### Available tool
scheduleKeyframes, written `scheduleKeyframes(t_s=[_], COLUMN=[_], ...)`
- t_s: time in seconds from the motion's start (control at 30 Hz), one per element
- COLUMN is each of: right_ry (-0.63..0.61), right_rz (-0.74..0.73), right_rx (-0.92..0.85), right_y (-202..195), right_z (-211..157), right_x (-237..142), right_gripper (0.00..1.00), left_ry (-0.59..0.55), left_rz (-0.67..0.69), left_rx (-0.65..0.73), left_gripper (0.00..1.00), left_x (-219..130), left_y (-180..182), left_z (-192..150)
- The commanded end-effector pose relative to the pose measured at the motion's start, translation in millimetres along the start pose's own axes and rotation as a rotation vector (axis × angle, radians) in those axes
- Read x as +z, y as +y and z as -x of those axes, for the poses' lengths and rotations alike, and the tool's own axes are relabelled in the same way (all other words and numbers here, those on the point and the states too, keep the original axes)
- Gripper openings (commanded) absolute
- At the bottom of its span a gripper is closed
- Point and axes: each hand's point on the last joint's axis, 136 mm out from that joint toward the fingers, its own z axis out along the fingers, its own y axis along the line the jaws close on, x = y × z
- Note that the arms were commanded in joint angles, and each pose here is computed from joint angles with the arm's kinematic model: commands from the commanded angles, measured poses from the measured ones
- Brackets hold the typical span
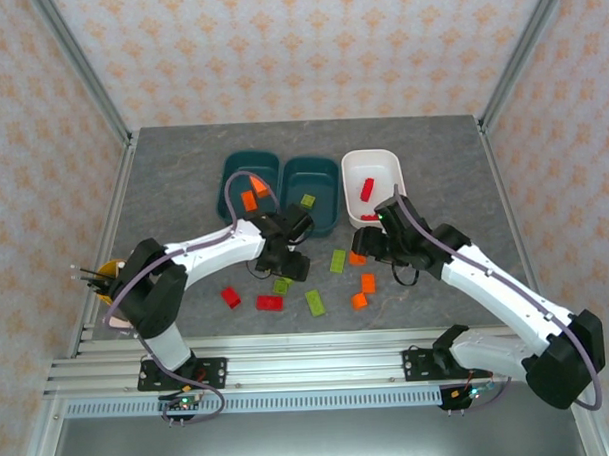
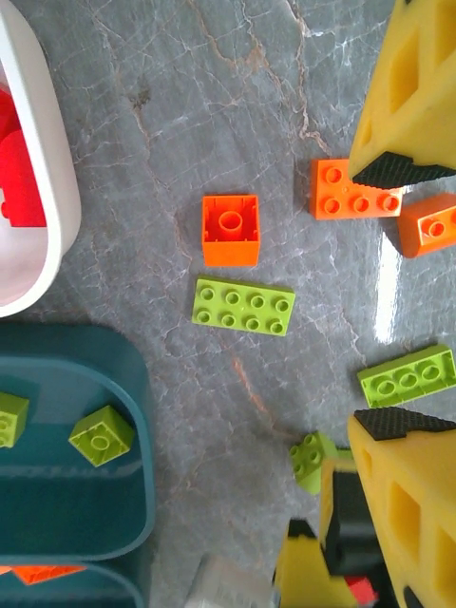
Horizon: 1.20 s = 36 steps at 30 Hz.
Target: Sort the legos into containers by color
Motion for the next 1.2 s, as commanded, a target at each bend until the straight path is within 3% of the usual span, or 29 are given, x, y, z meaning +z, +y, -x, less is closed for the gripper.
scheduleKeyframes(t_s=[0.0, 0.1, 0.37, 0.7, 1.0, 1.17], right_ry=[-0.035, -0.033, -0.022, -0.023, -0.193, -0.307], right_rz=[-0.015, -0.017, -0.018, -0.023, 0.065, 0.128], right_rx=[0.032, 0.039, 0.056, 0.051, 0.023, 0.023], right_y=[-2, -1, 0, 3, 25, 42], right_z=[6, 7, 6, 11, 46, 72], right_x=[-2, -1, 4, 4, -33, -53], right_gripper=[0.64, 0.64, 0.64, 0.64, 0.63, 0.64], left_ry=[0.055, 0.059, 0.065, 0.004, -0.194, -0.218], left_rz=[0.003, 0.015, 0.022, 0.056, 0.048, 0.067], left_rx=[0.126, 0.143, 0.145, 0.13, -0.041, -0.093], left_gripper=[0.73, 0.71, 0.46, 0.35, 0.34, 0.34], left_x=[4, 8, 20, 8, -66, -65], left_y=[-5, -4, -8, -7, 1, 5], left_z=[-6, -3, 0, 13, 95, 139])
